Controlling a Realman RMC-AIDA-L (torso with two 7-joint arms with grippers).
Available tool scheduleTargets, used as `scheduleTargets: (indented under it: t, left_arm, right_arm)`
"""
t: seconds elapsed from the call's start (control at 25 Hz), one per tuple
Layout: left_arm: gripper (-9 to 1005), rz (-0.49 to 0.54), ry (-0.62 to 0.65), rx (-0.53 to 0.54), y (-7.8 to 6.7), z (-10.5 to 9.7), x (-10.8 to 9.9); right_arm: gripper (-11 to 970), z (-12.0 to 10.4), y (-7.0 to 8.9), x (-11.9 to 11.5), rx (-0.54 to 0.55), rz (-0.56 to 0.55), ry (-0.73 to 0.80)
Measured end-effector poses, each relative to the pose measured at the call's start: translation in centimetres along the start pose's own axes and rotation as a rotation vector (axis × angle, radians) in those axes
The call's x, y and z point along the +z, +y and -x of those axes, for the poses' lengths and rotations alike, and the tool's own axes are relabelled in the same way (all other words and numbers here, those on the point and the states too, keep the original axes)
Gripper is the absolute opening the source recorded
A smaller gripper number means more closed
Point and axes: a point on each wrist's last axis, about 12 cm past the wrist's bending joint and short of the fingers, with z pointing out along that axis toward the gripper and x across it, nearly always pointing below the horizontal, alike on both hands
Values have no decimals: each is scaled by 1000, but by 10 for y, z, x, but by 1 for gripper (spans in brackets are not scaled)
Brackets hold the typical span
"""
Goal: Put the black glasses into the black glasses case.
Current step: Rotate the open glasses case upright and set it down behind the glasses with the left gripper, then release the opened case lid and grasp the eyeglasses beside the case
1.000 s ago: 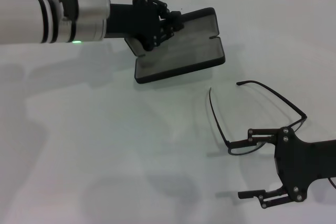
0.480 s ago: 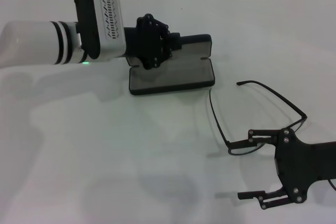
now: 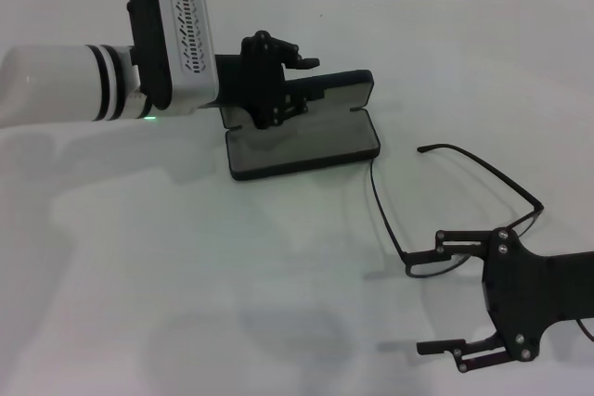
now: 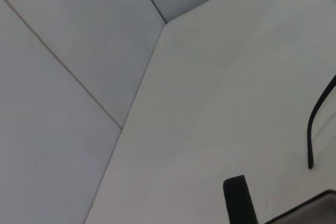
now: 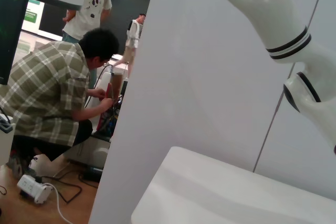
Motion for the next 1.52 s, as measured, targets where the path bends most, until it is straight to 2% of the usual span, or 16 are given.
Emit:
scheduleTargets:
  t: [0.04, 0.24, 0.48, 0.64, 0.76, 0.92, 1.08, 1.2, 1.24, 1.4, 1.52]
  left_arm:
    - [244, -1, -5, -2, 0, 0, 0]
    - [434, -3, -55, -9, 0, 5, -3]
    - [443, 14, -163, -82, 3, 11, -18]
    - [449, -10, -235, -211, 4, 14, -31]
    - [454, -1, -310, -325, 0, 15, -40]
    - [460, 92, -412, -513, -14, 6, -55]
    - [466, 165, -428, -673, -29, -9, -67]
    - [470, 205, -451, -758, -42, -17, -73]
    - [472, 222, -460, -774, -46, -19, -75]
    - [632, 282, -490, -843, -61, -26, -82]
    - [725, 297, -494, -870, -66, -29, -85]
  right_arm:
    - [746, 0, 0, 0, 1, 0, -1]
    - [746, 0, 0, 1, 2, -1, -3]
    - [746, 0, -1, 2, 8, -4, -3]
    - [746, 1, -3, 2, 4, -25, -9]
    - [746, 2, -11, -3, 30, -101, -16]
    - [746, 12, -41, -18, 128, -158, 20]
    - [746, 34, -75, -30, 163, -76, 159]
    - [746, 54, -96, -31, 147, 27, 346]
    - [746, 57, -98, -31, 139, 49, 385]
    - [746, 74, -106, -24, 106, 181, 630]
    - [745, 76, -109, -11, 83, 229, 753]
